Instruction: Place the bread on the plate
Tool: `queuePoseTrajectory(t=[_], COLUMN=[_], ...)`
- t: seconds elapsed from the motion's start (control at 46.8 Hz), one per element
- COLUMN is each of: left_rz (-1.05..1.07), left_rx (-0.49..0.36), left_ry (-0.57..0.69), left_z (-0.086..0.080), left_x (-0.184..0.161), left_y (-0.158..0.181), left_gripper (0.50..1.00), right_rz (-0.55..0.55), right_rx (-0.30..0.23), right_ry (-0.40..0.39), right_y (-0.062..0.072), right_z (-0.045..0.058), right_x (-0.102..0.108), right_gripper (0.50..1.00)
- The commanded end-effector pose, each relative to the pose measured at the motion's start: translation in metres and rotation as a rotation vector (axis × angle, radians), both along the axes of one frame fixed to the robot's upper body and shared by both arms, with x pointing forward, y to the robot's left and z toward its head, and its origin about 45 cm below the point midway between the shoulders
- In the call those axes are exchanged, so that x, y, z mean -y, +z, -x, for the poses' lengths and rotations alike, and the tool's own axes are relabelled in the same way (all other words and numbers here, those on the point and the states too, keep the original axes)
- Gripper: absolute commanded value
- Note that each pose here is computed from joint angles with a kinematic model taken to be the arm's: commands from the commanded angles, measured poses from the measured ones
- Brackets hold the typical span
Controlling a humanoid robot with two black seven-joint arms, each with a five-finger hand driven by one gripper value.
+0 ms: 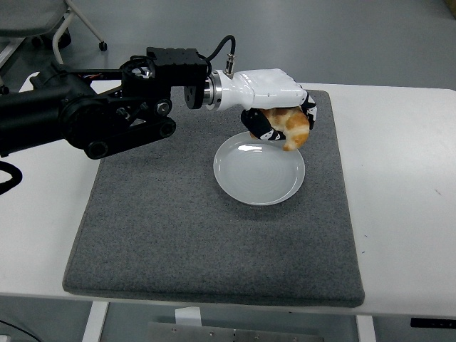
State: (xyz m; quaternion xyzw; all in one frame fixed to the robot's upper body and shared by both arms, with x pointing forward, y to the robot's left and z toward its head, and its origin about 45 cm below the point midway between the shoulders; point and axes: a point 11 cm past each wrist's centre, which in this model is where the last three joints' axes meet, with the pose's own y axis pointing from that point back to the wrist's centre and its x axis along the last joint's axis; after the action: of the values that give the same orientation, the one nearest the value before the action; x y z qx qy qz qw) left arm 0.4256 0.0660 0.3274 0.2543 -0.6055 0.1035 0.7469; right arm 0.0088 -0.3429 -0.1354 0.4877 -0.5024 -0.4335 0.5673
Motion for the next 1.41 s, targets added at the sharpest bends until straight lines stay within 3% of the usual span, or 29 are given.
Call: queuePoseTrajectory(t=[0.0, 0.406, 0.919, 1.389], left_rz=[-0.008, -0.102, -0.144, -0.162], left_rx=[-0.002, 0.017, -0.031, -0.005], left_ry=[-0.003, 0.018, 0.027, 0.043], left_z=[0.001, 0.000, 0.007, 0.005], left_x=[0.004, -0.009, -0.021, -0.030], left_y=[-0.010, -0.058, -0.089, -0.100], left_gripper=[0.500, 0.500, 0.500, 0.500], right_rz=[0.001, -0.001, 0.001, -0.001], right_rx=[0.001, 0.000, 0.001, 0.000], right_ry=[0.001, 0.001, 0.001, 0.001], right_y=[0.000, 0.000, 0.000, 0.000], right_z=[-0.001, 0.000, -0.001, 0.000], right_x=[0.000, 0.000, 0.000, 0.000], right_gripper=[0.930, 0.932, 0.930, 0.930])
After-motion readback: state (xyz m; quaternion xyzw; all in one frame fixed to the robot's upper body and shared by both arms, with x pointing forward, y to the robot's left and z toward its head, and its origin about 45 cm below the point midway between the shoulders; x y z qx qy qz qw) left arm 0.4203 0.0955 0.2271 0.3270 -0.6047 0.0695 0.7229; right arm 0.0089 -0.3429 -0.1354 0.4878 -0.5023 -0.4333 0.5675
